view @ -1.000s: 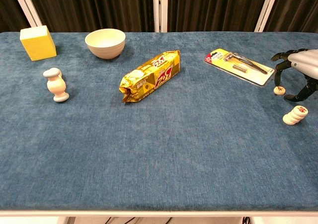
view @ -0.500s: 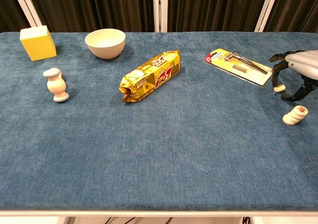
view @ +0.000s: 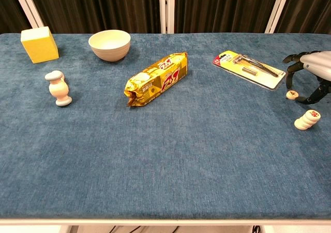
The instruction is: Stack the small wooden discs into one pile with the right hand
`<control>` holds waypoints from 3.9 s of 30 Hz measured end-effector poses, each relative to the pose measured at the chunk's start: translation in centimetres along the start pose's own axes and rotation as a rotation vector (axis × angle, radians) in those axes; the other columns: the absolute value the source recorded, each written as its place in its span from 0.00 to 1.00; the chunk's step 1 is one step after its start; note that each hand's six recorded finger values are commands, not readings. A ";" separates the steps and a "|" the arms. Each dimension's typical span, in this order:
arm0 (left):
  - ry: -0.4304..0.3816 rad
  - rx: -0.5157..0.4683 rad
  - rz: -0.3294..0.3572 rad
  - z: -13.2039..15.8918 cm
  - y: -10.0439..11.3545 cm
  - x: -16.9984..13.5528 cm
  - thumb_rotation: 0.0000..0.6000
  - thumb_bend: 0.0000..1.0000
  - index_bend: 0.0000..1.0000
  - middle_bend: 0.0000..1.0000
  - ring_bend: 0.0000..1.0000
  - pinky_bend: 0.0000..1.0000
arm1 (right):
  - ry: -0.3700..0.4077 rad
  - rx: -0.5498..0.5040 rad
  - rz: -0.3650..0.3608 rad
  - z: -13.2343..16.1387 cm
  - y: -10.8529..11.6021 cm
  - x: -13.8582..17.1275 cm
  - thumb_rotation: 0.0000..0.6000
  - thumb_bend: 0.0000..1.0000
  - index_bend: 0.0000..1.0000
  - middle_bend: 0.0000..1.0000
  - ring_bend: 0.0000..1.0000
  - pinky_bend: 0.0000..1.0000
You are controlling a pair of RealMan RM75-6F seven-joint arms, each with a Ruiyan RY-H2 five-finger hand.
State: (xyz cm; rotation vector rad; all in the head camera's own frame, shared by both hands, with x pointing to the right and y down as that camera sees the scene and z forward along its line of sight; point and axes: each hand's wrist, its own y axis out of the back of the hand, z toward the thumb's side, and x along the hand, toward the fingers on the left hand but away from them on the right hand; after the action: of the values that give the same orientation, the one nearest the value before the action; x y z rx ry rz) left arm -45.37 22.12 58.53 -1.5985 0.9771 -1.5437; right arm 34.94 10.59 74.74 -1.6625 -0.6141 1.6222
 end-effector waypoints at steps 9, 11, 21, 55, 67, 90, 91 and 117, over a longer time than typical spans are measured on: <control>0.003 -0.002 -0.001 -0.1 0.0 0.0 1.00 0.09 0.06 0.00 0.00 0.00 | -0.002 0.003 0.012 0.1 -0.3 -0.2 1.00 0.25 0.44 0.08 0.00 0.00; 0.002 -0.004 -0.001 -0.1 0.0 0.0 1.00 0.09 0.06 0.00 0.00 0.00 | 0.000 0.003 0.006 0.2 -0.2 -0.1 1.00 0.25 0.45 0.08 0.00 0.00; 0.002 -0.007 -0.005 -0.1 0.0 0.0 1.00 0.09 0.06 0.00 0.00 0.00 | -0.001 0.005 0.002 0.0 -0.3 0.0 1.00 0.26 0.52 0.10 0.00 0.00; -0.006 0.002 -0.005 0.2 0.0 -0.1 1.00 0.09 0.06 0.00 0.00 0.00 | 0.207 0.061 0.048 0.3 3.2 8.4 1.00 0.26 0.53 0.09 0.00 0.00; -0.007 0.000 -0.003 0.2 0.1 -0.2 1.00 0.09 0.06 0.00 0.00 0.00 | 0.202 0.066 0.058 0.7 2.3 8.2 1.00 0.26 0.53 0.09 0.00 0.00; -0.001 -0.005 -0.010 0.1 0.0 -0.2 1.00 0.09 0.06 0.00 0.00 0.00 | 0.206 0.068 0.072 0.9 2.1 8.2 1.00 0.26 0.47 0.09 0.00 0.00; -0.003 -0.005 -0.009 0.2 0.0 -0.2 1.00 0.09 0.06 0.00 0.00 0.00 | 0.206 0.068 0.073 0.9 2.1 8.2 1.00 0.26 0.46 0.08 0.00 0.00; -0.002 -0.005 -0.006 0.1 0.2 -0.3 1.00 0.09 0.06 0.00 0.00 0.00 | 0.150 0.039 0.025 -1.7 3.9 9.5 1.00 0.24 0.34 0.07 0.00 0.00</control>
State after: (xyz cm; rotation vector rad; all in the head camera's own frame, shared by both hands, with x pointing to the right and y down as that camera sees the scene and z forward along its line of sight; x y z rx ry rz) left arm -45.23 22.28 58.25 -1.6073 0.9769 -1.5440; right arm 36.94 15.05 65.57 -1.7507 -0.4854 1.5012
